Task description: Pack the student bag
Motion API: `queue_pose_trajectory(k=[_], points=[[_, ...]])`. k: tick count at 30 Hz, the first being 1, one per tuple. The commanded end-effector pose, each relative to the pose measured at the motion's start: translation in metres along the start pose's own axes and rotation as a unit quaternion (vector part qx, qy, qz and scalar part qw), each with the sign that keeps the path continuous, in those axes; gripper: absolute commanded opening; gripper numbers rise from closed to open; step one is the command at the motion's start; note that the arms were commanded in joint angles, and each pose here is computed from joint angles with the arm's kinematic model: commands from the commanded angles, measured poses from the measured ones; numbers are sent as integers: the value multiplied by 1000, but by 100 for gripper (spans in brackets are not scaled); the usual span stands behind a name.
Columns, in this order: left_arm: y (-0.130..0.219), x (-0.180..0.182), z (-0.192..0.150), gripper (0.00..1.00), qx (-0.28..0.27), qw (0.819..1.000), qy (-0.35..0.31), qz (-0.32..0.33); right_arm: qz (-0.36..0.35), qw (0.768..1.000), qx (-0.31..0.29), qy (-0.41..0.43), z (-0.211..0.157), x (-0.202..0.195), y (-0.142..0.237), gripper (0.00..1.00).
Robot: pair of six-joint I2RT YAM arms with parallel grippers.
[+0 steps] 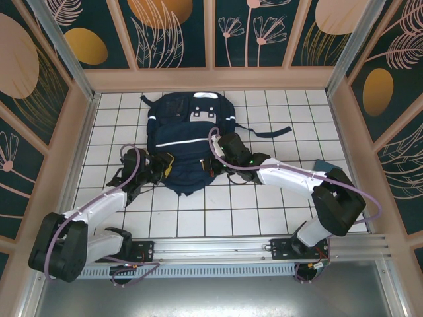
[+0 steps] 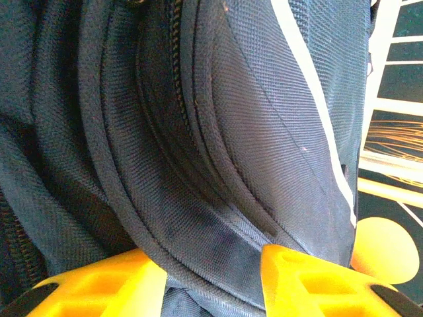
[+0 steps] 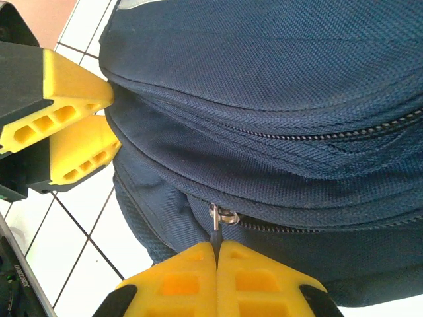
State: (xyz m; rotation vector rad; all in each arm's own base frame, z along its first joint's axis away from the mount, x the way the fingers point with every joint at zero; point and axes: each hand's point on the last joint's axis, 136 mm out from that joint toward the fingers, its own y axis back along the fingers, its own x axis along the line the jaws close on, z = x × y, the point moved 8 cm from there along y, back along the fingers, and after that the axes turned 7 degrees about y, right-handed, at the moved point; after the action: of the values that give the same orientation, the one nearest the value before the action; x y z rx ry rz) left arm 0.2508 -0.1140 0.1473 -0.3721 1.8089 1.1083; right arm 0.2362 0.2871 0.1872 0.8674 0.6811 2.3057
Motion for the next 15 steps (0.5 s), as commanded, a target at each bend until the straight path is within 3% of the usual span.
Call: queue_pose_trajectory(k=[1,5,9,13,15], points=[[-3,-1,0,40,-6,1000,23,-17,23,999,-26,29,11,18,15,0],[-4,10,2,33,-19,999,41,-5,10,999,-14,37,3,18,18,0],[-3,17,4,19,-30,999,44,6,-29,999,-6,38,-3,11,21,0],[0,28,6,3,-50,998,41,27,-127,991,9,47,-13,-11,24,0],[2,33,8,0,-61,997,38,36,-178,983,16,51,-17,-25,27,0]])
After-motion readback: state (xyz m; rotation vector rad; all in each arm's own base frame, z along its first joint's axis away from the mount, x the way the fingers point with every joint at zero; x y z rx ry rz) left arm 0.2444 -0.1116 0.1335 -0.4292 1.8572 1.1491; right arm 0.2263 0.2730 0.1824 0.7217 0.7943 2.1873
